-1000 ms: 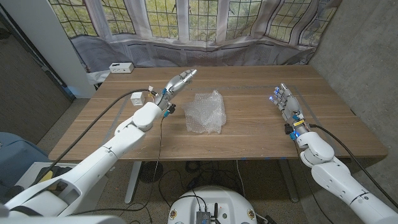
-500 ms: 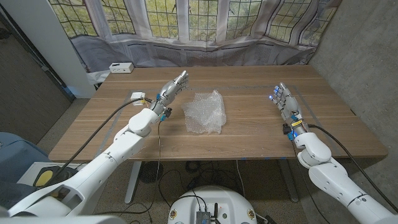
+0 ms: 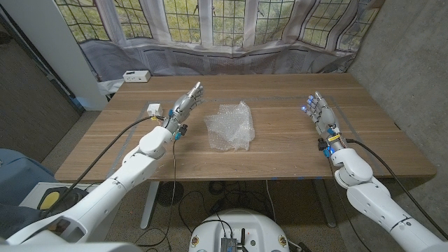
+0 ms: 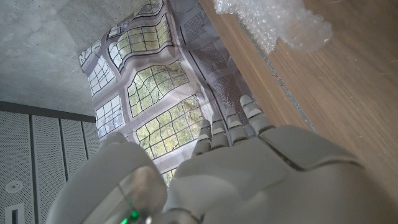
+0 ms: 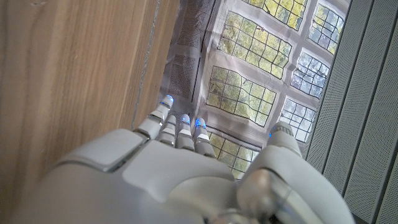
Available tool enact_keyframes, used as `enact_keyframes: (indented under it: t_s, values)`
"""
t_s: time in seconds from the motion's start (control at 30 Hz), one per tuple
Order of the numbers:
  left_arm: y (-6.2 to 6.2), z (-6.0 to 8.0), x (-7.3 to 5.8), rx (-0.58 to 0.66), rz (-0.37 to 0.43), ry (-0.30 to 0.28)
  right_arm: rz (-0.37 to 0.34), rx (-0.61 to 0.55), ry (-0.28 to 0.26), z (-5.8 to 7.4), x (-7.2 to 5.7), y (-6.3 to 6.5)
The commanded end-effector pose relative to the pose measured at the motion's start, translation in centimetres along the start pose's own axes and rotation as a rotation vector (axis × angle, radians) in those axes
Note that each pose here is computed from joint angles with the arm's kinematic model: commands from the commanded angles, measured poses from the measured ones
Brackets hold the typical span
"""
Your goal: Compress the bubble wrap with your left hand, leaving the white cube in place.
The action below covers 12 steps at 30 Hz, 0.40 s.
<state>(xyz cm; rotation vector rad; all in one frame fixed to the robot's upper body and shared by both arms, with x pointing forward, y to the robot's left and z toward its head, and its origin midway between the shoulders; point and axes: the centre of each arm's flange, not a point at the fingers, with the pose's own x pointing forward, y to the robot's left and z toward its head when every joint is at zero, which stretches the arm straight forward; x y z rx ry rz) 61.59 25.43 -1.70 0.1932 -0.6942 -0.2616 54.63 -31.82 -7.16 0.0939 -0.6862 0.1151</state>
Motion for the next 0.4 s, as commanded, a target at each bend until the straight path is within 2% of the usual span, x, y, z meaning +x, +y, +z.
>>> enact_keyframes:
  t_s: [0.03, 0.3, 0.4]
  values:
    - [-0.18, -0.94, -0.67, -0.070, 0.013, 0.003, 0.011, -0.004, 0.011, -0.27, -0.12, 0.31]
    - [-0.68, -0.74, -0.18, -0.045, -0.013, -0.001, 0.000, 0.000, 0.027, -0.72, -0.02, 0.55]
    - [-0.80, -1.38, 0.04, -0.052, -0.023, 0.010, -0.009, 0.002, 0.034, -1.05, -0.02, 0.74]
